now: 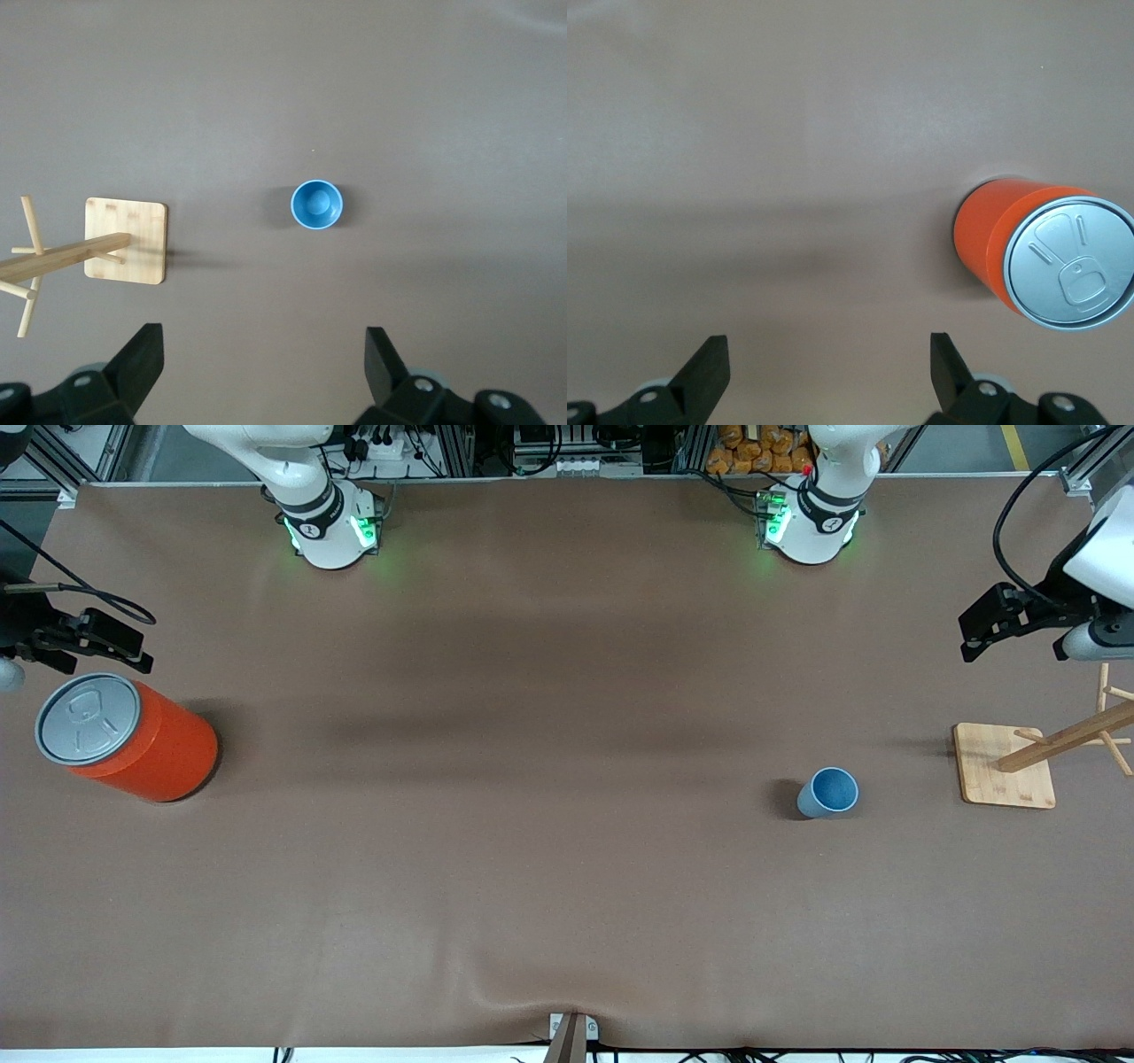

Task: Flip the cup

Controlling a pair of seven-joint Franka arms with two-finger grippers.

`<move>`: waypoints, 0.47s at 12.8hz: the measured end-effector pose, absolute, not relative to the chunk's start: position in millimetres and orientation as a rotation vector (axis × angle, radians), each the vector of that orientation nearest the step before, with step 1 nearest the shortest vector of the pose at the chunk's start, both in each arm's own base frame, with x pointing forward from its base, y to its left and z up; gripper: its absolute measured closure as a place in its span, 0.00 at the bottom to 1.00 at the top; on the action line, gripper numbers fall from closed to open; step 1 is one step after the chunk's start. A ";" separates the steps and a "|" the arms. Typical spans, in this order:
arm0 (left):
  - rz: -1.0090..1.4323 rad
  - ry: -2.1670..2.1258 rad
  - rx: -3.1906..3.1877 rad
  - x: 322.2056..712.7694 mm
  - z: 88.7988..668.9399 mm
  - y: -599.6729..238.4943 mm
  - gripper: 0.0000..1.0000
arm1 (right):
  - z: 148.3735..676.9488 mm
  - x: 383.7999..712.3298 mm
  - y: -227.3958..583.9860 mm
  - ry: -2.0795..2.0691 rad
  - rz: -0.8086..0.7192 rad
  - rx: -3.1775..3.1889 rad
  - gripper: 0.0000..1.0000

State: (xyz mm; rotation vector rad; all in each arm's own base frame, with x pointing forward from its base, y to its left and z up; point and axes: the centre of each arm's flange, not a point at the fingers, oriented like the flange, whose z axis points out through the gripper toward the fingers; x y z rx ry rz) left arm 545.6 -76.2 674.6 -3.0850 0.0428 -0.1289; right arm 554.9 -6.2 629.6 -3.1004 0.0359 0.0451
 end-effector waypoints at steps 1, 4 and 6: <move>-0.128 0.045 -3.105 539.4 679.2 -80.8 0.00 | 629.6 554.9 -6.2 0.036 0.045 -3.100 0.00; -0.078 -0.008 -3.151 531.2 670.9 -63.9 0.00 | 629.6 554.9 -6.1 0.036 0.045 -3.100 0.00; -0.031 -0.017 -3.153 530.9 657.5 -59.6 0.00 | 629.5 554.9 -6.1 0.036 0.045 -3.100 0.00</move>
